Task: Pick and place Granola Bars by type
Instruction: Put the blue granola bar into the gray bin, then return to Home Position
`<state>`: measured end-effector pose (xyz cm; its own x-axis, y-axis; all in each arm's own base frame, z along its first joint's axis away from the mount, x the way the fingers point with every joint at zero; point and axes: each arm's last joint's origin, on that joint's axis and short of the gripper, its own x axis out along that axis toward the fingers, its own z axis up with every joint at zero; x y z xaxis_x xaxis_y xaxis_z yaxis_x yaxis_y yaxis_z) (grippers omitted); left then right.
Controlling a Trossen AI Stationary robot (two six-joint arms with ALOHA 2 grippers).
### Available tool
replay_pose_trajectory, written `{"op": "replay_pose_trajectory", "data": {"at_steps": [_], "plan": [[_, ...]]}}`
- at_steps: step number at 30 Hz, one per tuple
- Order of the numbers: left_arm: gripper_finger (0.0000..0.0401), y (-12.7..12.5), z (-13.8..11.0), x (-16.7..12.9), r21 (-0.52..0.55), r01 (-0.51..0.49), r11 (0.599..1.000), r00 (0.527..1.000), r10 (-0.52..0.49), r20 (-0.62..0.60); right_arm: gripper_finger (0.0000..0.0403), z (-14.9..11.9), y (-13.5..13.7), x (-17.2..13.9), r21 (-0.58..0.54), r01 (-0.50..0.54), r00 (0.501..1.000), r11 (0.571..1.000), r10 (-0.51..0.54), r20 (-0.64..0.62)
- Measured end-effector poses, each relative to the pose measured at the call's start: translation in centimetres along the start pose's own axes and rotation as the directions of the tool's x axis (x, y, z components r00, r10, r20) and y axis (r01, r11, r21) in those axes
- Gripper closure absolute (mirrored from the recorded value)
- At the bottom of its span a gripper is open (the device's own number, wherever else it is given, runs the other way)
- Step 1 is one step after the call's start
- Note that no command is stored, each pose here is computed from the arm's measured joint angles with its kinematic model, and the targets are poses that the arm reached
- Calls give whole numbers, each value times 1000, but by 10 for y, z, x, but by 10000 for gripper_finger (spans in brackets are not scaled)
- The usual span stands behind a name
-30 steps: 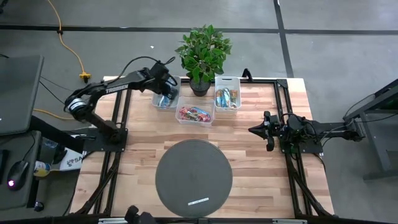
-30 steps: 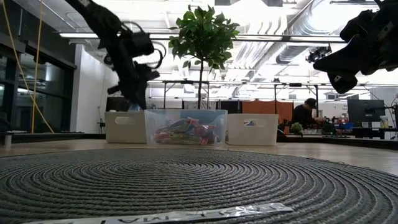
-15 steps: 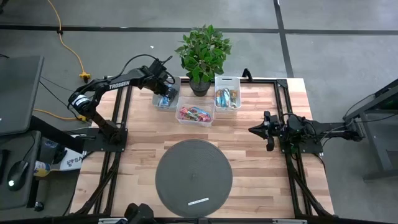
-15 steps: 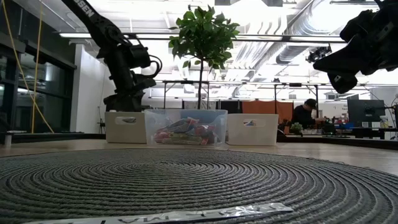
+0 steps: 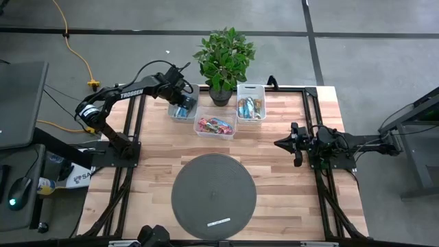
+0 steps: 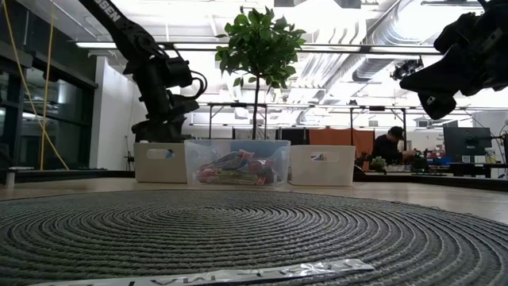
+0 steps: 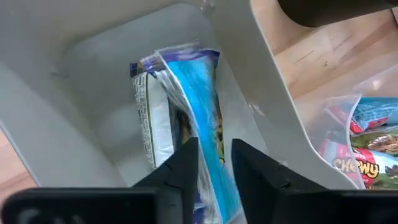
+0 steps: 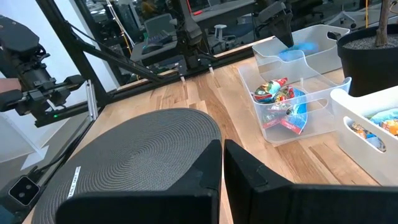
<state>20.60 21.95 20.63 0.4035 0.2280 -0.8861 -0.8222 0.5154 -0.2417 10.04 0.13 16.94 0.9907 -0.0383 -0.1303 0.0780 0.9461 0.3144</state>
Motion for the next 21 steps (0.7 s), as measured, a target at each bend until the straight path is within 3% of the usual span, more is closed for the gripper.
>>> {"op": "replay_pose_trajectory", "data": {"at_steps": [12,16,21], "plan": [[228,-2,3,-5,9,11,1000,1000,-11,10,402,0,0,0,0,0,1000,1000,0,0],[218,-10,13,-25,50,109,993,992,-112,55,402,0,0,0,0,0,1000,1000,0,0],[217,-23,17,-68,91,287,954,953,-294,73,402,0,0,0,0,0,1000,1000,0,0]]}}
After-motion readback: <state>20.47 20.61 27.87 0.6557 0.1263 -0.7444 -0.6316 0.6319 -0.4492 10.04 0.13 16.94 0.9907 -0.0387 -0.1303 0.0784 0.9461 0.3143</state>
